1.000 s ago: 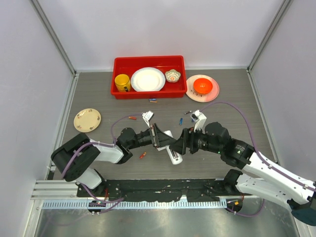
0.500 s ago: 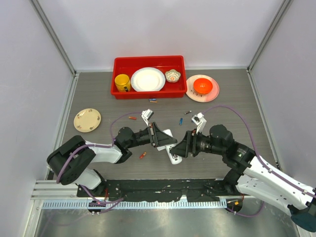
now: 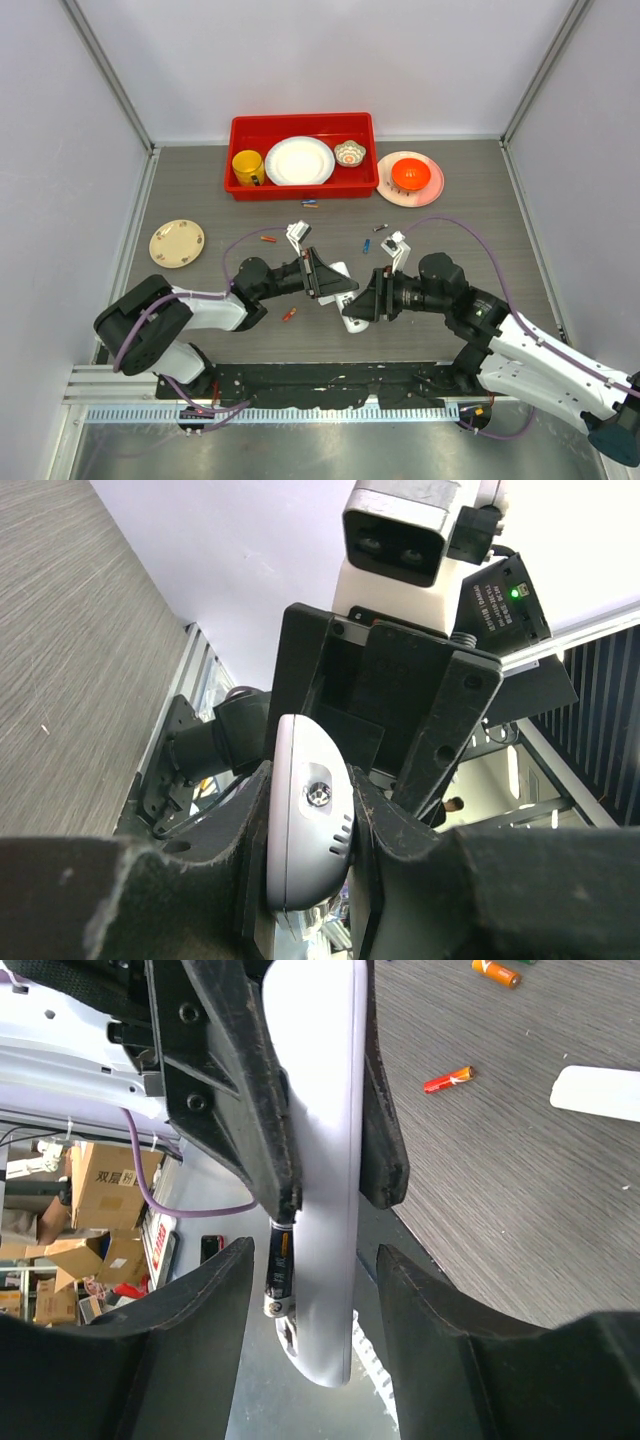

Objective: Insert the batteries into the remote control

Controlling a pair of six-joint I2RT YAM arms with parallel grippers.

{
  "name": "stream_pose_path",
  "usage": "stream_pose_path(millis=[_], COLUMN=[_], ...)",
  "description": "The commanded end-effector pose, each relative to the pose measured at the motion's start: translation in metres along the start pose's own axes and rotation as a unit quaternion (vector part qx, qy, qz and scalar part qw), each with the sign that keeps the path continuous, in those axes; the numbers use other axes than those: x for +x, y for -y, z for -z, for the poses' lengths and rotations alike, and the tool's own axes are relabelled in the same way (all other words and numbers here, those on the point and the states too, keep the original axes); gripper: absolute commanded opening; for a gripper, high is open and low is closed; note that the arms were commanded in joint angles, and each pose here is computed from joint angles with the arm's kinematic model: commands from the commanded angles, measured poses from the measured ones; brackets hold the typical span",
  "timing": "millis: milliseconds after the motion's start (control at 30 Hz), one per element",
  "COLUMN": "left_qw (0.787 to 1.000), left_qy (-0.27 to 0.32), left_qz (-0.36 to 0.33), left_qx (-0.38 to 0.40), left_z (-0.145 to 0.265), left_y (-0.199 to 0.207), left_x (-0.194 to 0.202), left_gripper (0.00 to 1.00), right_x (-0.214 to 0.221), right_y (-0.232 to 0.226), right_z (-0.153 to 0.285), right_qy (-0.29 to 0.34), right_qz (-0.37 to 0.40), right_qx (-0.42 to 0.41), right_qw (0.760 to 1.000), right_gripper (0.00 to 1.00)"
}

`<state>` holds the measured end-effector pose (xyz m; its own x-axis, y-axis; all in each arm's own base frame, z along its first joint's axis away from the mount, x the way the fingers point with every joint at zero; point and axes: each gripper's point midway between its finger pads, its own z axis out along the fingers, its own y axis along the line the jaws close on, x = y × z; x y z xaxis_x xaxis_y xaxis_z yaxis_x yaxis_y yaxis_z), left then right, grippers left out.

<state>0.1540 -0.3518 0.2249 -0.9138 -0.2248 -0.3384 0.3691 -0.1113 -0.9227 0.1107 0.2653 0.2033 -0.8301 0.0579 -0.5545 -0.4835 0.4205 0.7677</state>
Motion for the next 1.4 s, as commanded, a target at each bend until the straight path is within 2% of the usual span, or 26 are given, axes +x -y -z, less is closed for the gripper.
stream_pose_path(millis=[0,400,600,800,967,1133,1367], left_qw=[0.987,0.986,0.986,0.985,0.984,0.984,0.984], left_qy=[0.027,0.028,0.028,0.033,0.038,0.044,0.059], left_qz=[-0.089,-0.092,-0.093,-0.096,-0.099,-0.100,-0.101], left_qx=[0.133,0.132,0.134,0.141,0.144,0.138,0.131], left_z=[0.005,0.006,0.007,0.006,0.005,0.005,0.004], left_y=[0.073,0.073,0.074,0.080,0.083,0.079,0.075], left_x=[-0.013,-0.013,-0.013,-0.016,-0.018,-0.020,-0.023], left_gripper=[0.00,0.00,0.00,0.00,0.00,0.00,0.00], right_x=[-0.007,-0.008,-0.004,-0.005,-0.008,-0.007,-0.010], right_y=[-0.010,-0.010,-0.006,-0.004,-0.007,-0.006,-0.005], right_z=[-0.001,-0.002,-0.006,-0.012,-0.014,-0.016,-0.021], right_qy=[0.008,0.005,-0.004,-0.004,0.001,-0.003,0.004], right_qz=[0.006,0.006,-0.003,-0.014,-0.015,-0.022,-0.038], right_qx=[-0.023,-0.024,-0.020,-0.025,-0.031,-0.030,-0.030], right_qw=[1.000,1.000,1.000,1.000,0.999,0.999,0.999], right_gripper=[0.56,0.48,0.38,0.33,0.34,0.40,0.41])
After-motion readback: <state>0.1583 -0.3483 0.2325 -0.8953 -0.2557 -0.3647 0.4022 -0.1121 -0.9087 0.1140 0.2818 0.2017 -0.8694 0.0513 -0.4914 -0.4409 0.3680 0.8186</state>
